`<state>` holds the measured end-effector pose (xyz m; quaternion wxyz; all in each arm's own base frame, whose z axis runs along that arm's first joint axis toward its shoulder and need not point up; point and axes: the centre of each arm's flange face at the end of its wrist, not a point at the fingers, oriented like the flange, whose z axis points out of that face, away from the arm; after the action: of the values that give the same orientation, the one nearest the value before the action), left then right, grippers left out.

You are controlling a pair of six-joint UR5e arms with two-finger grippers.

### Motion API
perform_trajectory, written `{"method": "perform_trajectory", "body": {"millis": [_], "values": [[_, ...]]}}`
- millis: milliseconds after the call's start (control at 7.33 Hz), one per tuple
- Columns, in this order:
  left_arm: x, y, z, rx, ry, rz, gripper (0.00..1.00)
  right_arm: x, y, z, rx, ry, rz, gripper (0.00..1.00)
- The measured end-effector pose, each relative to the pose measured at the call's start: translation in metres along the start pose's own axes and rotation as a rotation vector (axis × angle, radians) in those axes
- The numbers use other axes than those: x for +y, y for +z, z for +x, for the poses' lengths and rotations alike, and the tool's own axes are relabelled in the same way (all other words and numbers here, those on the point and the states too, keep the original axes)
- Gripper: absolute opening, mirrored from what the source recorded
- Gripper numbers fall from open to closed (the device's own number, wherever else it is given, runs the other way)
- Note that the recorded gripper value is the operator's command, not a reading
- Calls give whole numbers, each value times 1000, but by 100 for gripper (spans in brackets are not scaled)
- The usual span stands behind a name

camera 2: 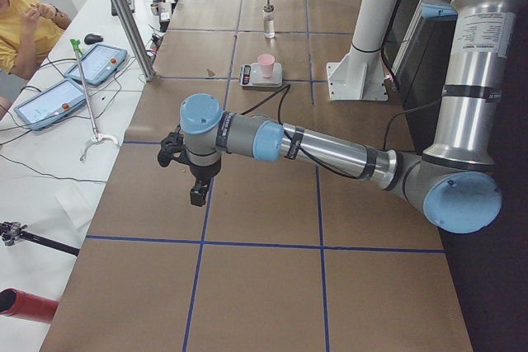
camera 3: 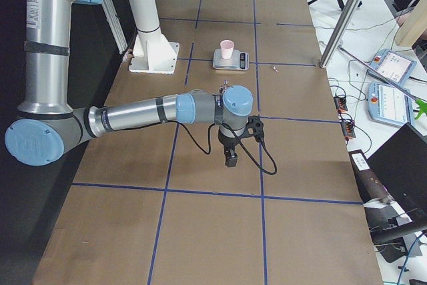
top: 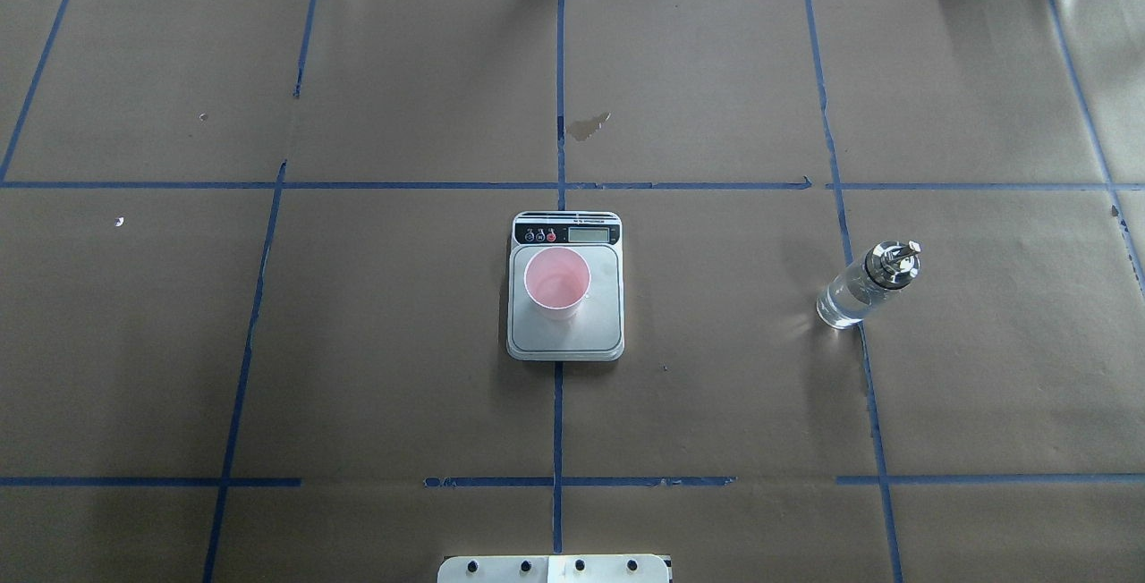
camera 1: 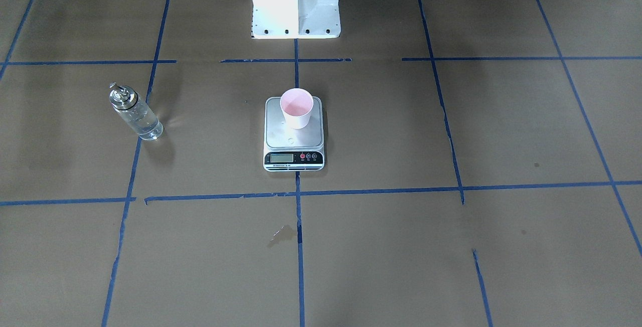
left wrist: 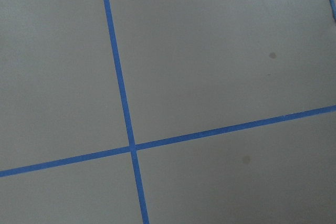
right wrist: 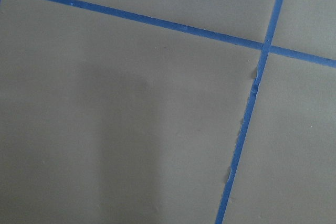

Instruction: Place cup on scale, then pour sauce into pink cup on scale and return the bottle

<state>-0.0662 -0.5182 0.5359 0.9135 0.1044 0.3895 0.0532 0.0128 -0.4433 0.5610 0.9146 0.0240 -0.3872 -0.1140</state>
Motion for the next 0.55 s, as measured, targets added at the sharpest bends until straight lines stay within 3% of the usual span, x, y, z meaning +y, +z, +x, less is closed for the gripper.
{"method": "perform_trajectory", "body": {"millis": [545], "values": [[-2,26,-39,0,-35,-19,100,-4,-5,-4,4,-8,11,100]]}}
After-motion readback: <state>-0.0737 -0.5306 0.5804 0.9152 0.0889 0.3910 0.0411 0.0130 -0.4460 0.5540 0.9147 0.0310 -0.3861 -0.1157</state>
